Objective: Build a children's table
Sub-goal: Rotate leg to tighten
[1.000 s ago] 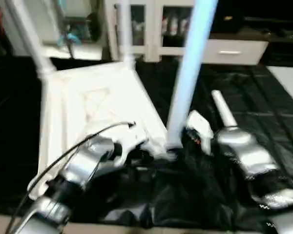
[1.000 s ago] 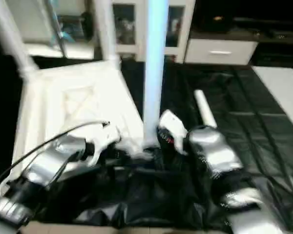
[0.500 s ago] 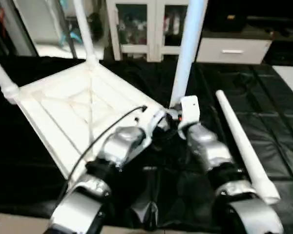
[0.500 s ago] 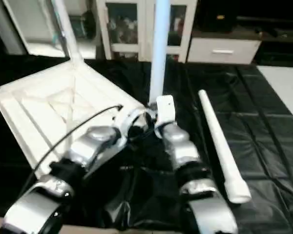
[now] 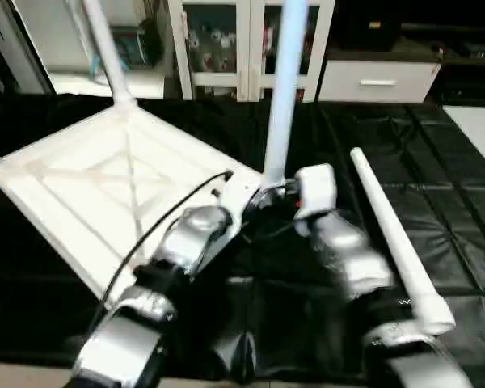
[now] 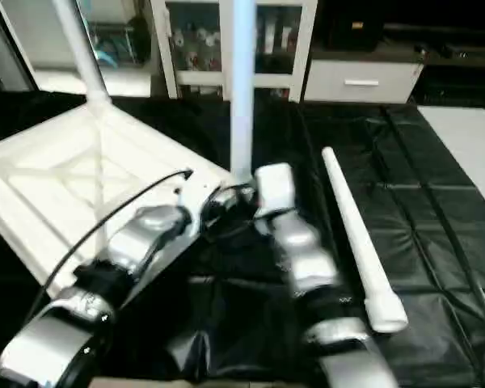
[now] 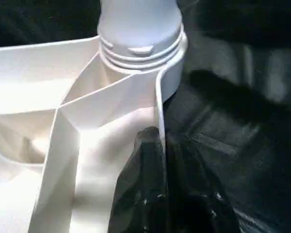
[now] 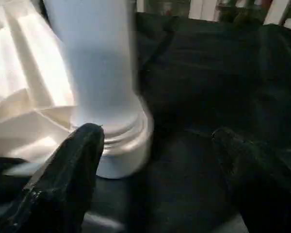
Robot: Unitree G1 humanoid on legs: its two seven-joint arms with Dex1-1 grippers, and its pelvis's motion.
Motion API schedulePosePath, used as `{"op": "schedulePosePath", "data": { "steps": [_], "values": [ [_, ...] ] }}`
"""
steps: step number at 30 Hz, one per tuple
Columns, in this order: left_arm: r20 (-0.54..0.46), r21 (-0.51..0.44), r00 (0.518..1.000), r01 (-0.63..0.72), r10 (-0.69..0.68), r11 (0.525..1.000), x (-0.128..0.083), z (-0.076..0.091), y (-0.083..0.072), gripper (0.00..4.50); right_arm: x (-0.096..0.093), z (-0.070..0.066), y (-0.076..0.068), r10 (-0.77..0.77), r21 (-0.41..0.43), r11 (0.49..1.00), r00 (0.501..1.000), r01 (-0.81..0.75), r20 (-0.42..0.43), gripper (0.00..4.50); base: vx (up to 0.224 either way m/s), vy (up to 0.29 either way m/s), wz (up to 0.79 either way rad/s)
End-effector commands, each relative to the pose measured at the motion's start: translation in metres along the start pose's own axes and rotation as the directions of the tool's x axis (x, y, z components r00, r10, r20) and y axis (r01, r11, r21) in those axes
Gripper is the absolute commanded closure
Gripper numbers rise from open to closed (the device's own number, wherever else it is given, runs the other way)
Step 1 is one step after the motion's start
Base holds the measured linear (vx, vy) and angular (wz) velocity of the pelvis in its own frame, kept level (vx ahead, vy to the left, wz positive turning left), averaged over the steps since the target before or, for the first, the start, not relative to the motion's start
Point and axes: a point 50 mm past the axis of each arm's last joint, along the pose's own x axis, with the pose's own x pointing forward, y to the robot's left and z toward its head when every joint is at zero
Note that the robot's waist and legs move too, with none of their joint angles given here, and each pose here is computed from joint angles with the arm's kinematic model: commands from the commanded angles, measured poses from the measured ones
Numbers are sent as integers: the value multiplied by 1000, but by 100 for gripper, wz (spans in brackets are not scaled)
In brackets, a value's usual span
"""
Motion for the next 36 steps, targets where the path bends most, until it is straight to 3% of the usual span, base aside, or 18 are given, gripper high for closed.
{"op": "schedulePosePath", "data": {
  "steps": [1, 5, 6, 10, 13, 17, 18, 24, 30, 36],
  "values": [
    [-83, -23, 990, 108, -110, 994, -6, -30, -7, 450, -6, 4, -2, 130, -38, 991, 991, -131, -25, 32, 0, 0, 0],
    [-128, 3, 961, 246, -243, 969, -17, -40, -11, 450, -24, 5, -14, 282, -139, 946, 955, -294, -94, 32, 0, 0, 0],
    [-180, 39, 913, 380, -367, 924, -28, -48, -16, 450, -39, 7, -20, 421, -169, 882, 896, -441, -140, 32, 0, 0, 0],
    [-215, 87, 834, 535, -509, 840, -41, -50, -25, 450, -53, 9, -21, 555, -183, 791, 810, -584, -187, 32, 0, 0, 0],
    [-246, 97, 780, 610, -575, 786, -49, -50, -30, 450, -60, 11, -20, 623, -169, 737, 754, -655, -207, 32, 0, 0, 0],
    [-264, 105, 765, 628, -587, 771, -52, -48, -33, 450, -61, 11, -11, 665, -180, 690, 712, -701, -225, 32, 0, 0, 0],
    [-266, 107, 759, 635, -594, 765, -53, -47, -34, 450, -60, 8, -3, 689, -185, 654, 679, -733, -253, 32, 0, 0, 0],
    [-270, 111, 758, 637, -594, 762, -54, -46, -34, 450, -55, 4, 1, 694, -222, 615, 653, -757, -304, 32, 0, 0, 0],
    [-278, 108, 758, 635, -590, 765, -56, -47, -34, 450, -48, 6, 0, 675, -247, 620, 667, -744, -316, 32, 0, 0, 0],
    [-279, 103, 759, 632, -588, 768, -57, -49, -35, 450, -49, 6, 2, 695, -242, 596, 642, -766, -323, 77, 0, 0, 0]
  ]
}}
